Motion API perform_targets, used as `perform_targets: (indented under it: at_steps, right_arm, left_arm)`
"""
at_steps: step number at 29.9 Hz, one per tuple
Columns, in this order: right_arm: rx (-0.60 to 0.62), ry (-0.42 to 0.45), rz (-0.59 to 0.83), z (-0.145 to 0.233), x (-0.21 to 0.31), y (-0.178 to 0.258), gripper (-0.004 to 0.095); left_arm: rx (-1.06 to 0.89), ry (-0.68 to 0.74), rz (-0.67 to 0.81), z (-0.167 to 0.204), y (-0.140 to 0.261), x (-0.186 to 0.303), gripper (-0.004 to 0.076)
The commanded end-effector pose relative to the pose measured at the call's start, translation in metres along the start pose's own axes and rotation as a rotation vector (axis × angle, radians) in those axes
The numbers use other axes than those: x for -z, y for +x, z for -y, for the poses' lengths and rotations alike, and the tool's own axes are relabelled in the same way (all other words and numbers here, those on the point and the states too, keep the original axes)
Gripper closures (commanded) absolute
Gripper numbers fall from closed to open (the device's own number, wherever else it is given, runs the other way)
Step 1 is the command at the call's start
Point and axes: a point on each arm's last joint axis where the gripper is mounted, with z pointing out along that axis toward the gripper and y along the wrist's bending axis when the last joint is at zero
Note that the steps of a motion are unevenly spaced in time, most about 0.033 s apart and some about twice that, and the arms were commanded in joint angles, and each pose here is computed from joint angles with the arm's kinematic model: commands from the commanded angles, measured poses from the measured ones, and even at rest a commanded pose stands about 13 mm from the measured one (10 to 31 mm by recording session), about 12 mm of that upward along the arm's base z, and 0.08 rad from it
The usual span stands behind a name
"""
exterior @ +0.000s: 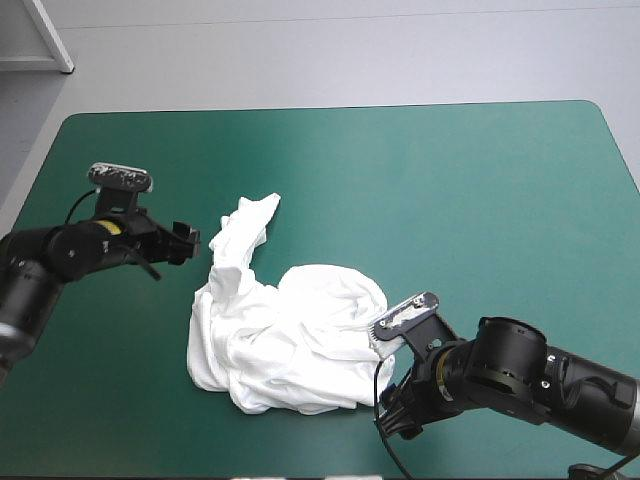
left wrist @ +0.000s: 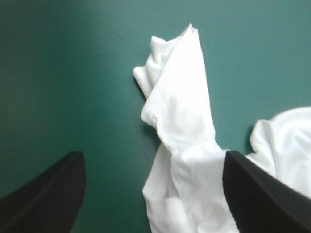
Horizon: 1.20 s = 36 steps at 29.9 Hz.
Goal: Fold the cloth
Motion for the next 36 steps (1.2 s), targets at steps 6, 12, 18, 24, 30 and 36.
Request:
perform_targets:
  at_steps: [6, 12, 18, 24, 30, 36]
  right_arm:
    - [-0.054, -0.077, 0.033, -0.003, -0.019, 0.009, 0.017]
    - [-0.075, -0.077, 0.018, -0.003, -0.021, 0.011, 0.017]
    - [-0.085, -0.093, 0.007, -0.005, -0.021, 0.012, 0.0172]
    - [-0.09, -0.083, 0.014, -0.004, -0.021, 0.011, 0.0172]
    - [-0.075, -0.048, -0.001, -0.005, -0.03, 0.007, 0.0172]
    - [-0.051, -0.024, -0.015, -0.015, -0.058, -0.006, 0.0172]
  left_arm:
    - [0.04, 0.022, -0.037, -0.014, -0.046, -0.076, 0.0158]
    - [0.088, 0.042, -0.12, -0.019, -0.036, -0.124, 0.0158]
    - [0.136, 0.102, -0.154, -0.017, -0.027, -0.157, 0.0158]
    - [0.117, 0.15, -0.217, -0.004, -0.015, -0.187, 0.0228]
    - [0.114, 0.16, -0.259, -0.003, -0.01, -0.188, 0.0564]
    - [0.036, 0.136, -0.322, -0.006, -0.005, -0.183, 0.0732]
